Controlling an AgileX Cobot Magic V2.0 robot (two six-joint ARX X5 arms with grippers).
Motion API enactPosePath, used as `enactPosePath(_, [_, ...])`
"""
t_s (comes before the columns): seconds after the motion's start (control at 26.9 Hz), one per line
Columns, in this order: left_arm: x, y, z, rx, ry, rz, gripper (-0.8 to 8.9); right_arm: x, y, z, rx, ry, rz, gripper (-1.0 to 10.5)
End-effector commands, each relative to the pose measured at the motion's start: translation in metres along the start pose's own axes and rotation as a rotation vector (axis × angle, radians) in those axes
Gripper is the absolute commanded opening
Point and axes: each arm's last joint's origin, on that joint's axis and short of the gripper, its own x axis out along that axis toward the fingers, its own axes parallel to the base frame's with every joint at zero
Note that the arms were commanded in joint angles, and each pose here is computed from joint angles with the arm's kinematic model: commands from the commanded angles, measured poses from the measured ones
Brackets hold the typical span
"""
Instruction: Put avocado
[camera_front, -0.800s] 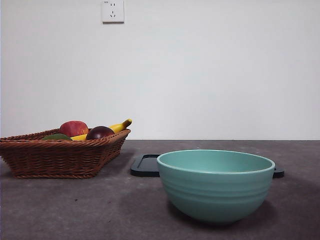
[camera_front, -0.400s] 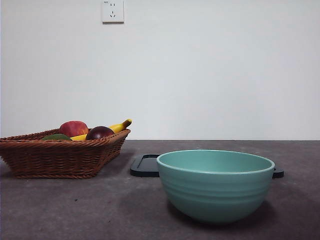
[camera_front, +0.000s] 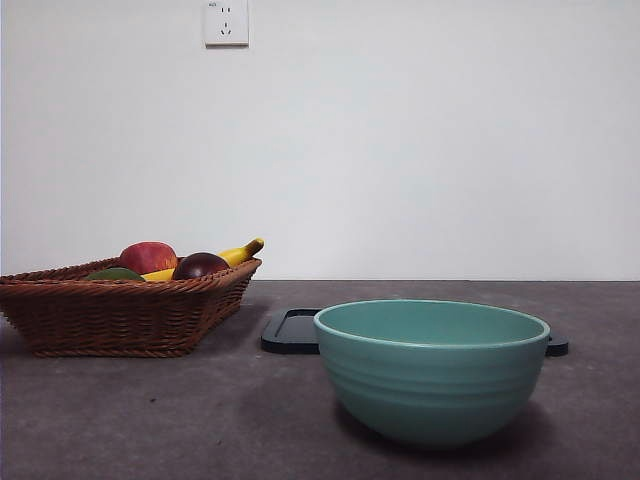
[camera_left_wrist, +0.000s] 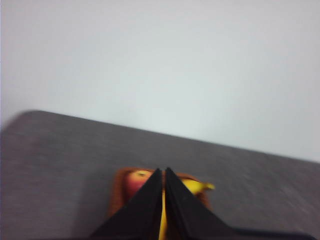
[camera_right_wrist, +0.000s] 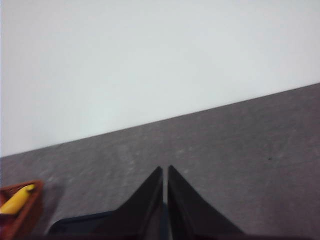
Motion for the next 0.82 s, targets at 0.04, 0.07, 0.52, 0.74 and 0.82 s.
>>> enactPosePath(0.04, [0.010,-0.008,0.024,-0.008,0.055,-0.083,0.09,0.005,0.008,0.021,-0.015,0.027,0.023,0.1])
enactPosePath(0.07, [0.015,-0.010,0.030,-0.012,0.085,-0.114,0.09,0.008,0.010,0.027,-0.028,0.046,0.029,0.1])
enactPosePath(0.52, [0.060,-0.033,0.045,-0.016,0.450,-0.447,0.09,0.056,0.039,0.039,-0.162,0.502,0.313,0.1])
enactPosePath(0.74, [0.062,-0.045,0.017,0.050,0.674,-0.518,0.09,0.069,0.042,0.022,-0.216,0.683,0.426,0.1])
enactPosePath(0.82, [0.061,-0.048,0.003,0.095,0.802,-0.552,0.09,0.070,0.044,0.019,-0.233,0.698,0.443,0.1])
